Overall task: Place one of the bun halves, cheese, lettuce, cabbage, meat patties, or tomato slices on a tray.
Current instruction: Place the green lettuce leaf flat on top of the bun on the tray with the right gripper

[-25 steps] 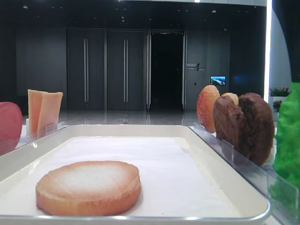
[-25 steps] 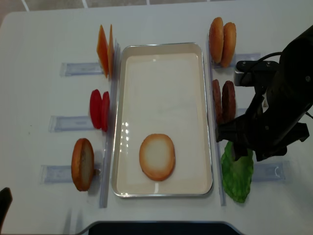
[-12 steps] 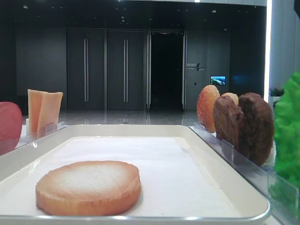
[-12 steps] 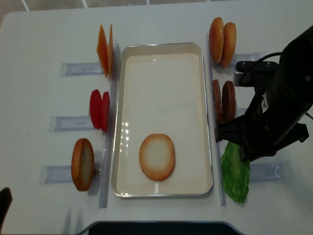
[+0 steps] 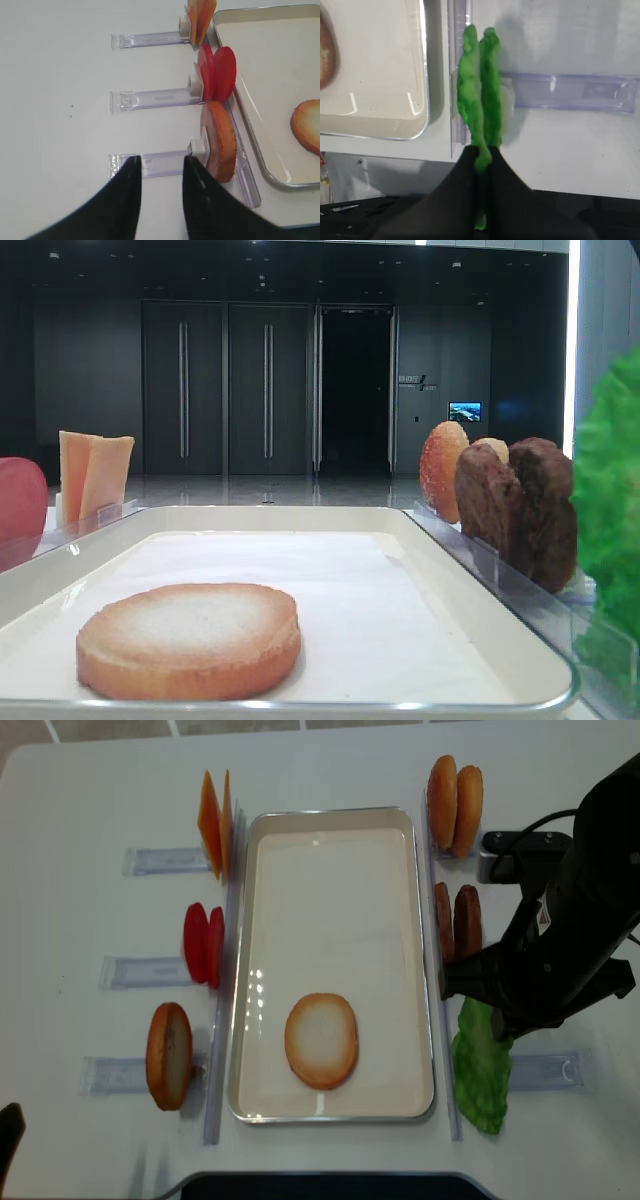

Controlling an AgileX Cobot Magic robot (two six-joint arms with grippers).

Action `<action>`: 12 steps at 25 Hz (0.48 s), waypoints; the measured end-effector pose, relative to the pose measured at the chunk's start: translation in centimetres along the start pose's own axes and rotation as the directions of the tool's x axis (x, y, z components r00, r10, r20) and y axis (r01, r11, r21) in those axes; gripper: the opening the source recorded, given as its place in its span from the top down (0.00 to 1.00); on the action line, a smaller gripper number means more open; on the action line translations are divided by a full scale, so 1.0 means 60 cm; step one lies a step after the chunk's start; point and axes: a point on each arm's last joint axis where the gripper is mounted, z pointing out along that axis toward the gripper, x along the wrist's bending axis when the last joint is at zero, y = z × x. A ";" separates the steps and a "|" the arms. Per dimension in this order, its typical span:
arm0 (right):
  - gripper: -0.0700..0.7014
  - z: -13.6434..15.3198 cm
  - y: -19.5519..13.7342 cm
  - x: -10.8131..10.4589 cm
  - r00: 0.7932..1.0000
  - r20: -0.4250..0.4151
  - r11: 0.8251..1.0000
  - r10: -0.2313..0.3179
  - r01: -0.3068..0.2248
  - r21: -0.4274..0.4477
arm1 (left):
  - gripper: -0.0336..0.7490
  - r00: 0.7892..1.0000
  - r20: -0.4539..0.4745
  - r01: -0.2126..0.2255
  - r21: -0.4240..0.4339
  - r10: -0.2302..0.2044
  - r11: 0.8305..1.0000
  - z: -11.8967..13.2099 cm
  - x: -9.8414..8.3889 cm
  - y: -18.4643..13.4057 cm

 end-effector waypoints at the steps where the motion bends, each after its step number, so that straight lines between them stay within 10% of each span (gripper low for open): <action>1: 0.87 -0.005 0.001 0.001 1.000 -0.001 1.000 -0.001 0.001 -0.001 | 0.68 1.000 0.000 0.000 0.000 0.000 1.000 0.000 0.000 0.000; 12: 0.87 -0.072 0.027 0.026 0.997 -0.067 0.992 -0.038 0.029 -0.125 | 0.68 1.000 0.000 0.000 0.000 0.000 1.000 0.000 0.000 0.000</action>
